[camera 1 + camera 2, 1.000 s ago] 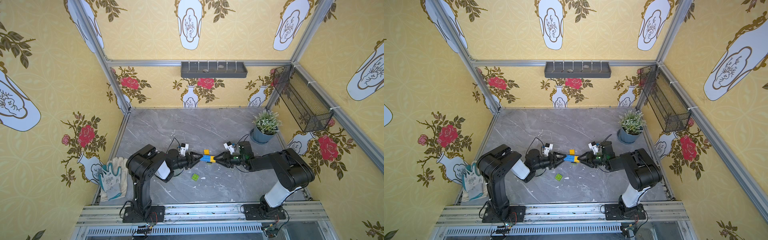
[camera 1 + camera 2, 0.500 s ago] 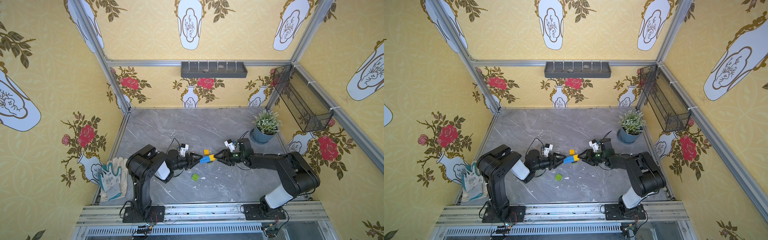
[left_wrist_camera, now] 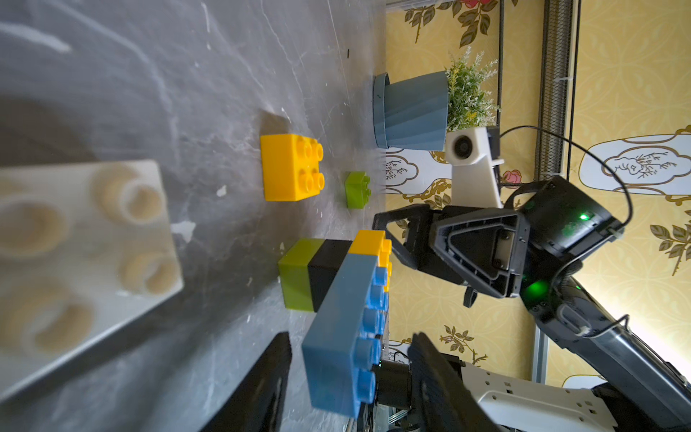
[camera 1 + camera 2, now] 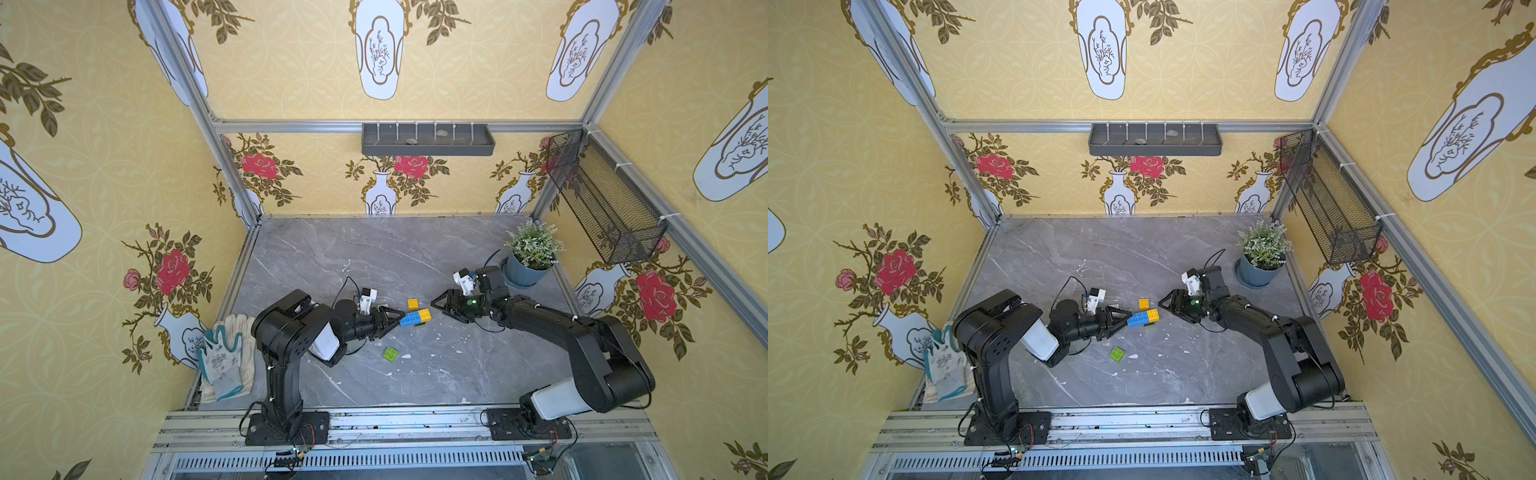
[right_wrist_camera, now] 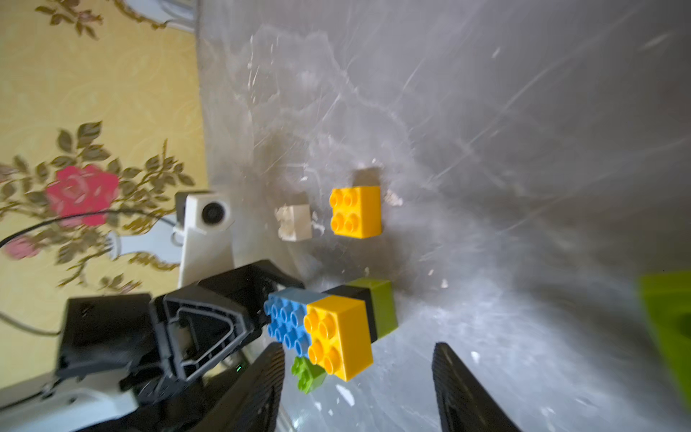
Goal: Assemble the number 4 with lego
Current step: Adjust the lego brick at the center of the board, then pick up the lego brick from the center of the board.
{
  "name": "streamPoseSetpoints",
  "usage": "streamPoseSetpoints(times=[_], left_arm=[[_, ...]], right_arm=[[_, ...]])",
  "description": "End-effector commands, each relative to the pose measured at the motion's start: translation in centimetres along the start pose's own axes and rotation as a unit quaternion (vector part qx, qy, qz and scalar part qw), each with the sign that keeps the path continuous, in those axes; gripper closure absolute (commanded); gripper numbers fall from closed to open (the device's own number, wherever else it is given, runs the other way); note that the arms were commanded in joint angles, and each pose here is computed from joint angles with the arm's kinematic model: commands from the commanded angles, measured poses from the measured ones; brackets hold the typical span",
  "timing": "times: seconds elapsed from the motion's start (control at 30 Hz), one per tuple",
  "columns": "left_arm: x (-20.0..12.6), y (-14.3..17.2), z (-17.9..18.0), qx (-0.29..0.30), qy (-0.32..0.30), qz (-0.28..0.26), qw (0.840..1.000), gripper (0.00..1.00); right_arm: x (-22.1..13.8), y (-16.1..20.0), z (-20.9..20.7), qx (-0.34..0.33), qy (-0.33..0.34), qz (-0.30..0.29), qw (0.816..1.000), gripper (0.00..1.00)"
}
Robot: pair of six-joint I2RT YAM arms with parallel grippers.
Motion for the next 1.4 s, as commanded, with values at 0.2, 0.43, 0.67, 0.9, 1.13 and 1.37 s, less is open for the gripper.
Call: streamPoseSetpoints(times=[0.2,0.43,0.67,0.9,1.13,1.37], left_arm=[[-2.7,-1.9,-1.0,0.028,0.011,-0.045,0.999,0.4],[-4.5,-3.2,-4.4,0.1,-0.082,-0.045,0.991,0.42],[-10.3,-4.6,-11.1,0.277,-0.496,-0.113,0.815,0.52],[-12.5,-5.5,-13.3,0.271,-0.508,-0.151,0.803,1.0],[-11.5,-4.9,-12.5,0.262,-0.408,-0.135,0.864,1.0],[-11.3,-4.1,-12.0,0.261,-0.363,-0.143,0.883,1.0]], right_arm=[[-3.6,-1.8,-3.2,-0.022,0.301,-0.053,0.952,0.28],[-1.0,-2.0,-4.2,-0.053,0.339,-0.029,0.939,0.3],[1.1,-2.1,-4.2,-0.087,0.367,-0.017,0.926,0.34],[1.8,-2.4,-4.7,-0.093,0.36,-0.011,0.928,0.44],[2.3,-2.8,-4.7,-0.105,0.364,-0.004,0.925,0.44],[2.3,-2.8,-4.8,-0.111,0.373,-0.005,0.921,0.5]])
Point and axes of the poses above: each gripper's point midway between its finger pads, its own x axis out along the fingers, its own z axis along the line the jaws close on, y = z × x, the point moved 8 cm from there along -x, back along the fingers, and after that the axes turned 7 degrees about x, right-handed, at the moved point
